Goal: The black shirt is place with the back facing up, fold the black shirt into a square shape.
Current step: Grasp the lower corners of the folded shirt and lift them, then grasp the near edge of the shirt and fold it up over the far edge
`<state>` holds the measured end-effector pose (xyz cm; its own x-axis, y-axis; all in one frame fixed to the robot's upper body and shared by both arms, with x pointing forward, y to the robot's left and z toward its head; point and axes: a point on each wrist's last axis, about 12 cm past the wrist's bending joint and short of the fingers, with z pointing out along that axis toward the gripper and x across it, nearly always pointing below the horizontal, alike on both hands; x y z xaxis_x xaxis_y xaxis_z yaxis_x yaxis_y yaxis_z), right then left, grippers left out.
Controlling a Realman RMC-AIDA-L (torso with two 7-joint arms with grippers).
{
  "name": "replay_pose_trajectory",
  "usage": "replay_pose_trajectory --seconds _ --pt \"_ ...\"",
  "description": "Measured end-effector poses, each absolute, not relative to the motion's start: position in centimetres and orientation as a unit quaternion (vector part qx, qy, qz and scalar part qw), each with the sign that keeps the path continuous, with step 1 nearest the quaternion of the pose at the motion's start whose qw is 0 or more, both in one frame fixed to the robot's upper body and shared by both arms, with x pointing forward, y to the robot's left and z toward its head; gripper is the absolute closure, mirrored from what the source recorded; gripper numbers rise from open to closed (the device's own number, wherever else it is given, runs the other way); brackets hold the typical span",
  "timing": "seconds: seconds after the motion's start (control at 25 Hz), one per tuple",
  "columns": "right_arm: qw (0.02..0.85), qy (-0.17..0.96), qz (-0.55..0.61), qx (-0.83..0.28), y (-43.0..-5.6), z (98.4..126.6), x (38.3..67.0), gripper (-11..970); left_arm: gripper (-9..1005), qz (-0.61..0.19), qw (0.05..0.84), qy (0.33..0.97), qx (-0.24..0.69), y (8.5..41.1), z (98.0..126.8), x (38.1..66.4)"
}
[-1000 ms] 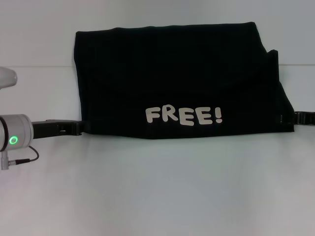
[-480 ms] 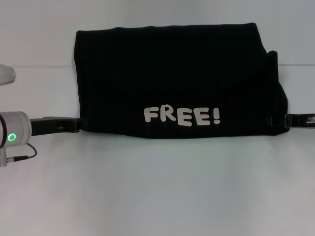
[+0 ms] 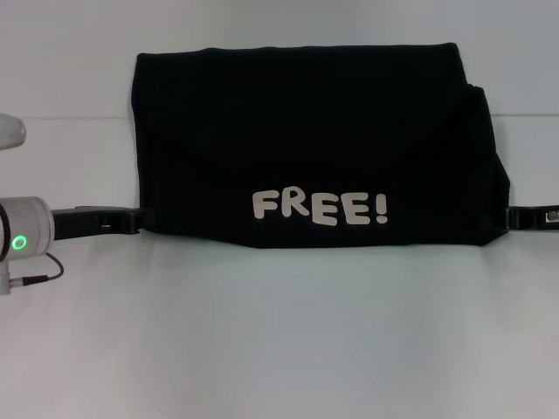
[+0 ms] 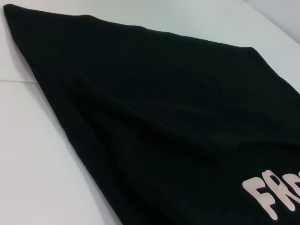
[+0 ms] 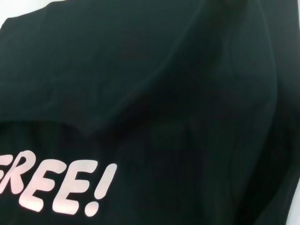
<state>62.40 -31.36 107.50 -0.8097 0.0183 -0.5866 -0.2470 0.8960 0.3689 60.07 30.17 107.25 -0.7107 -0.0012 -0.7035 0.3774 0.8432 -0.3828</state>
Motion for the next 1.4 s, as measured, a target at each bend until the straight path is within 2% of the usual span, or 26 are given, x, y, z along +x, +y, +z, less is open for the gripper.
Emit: replay_pose_trajectory --seconds 0.16,0.32,0.48,1.0,1.4 --pt "0.303 0.926 0.217 -0.062 -31.7 107.5 62.3 920 994 -0.258 0.366 0.888 0.105 30.2 107.2 60.1" --pt "0.299 0.927 0.219 -0.061 -32.7 107.5 61.8 920 994 -0.26 0.364 0.888 0.103 30.2 107.2 60.0" --pt "0.292 0.923 0.245 -0.06 -34.0 107.5 60.2 920 994 -0.292 0.351 0.883 0.106 31.0 107.8 58.6" --pt "0.309 0.875 0.366 -0.075 -39.8 106.9 49.2 921 993 -0.399 0.288 0.859 0.141 34.0 108.2 50.9" --pt "0.279 0.87 0.397 -0.087 -41.5 105.5 42.4 922 993 -0.461 0.236 0.836 0.179 34.6 108.0 45.9"
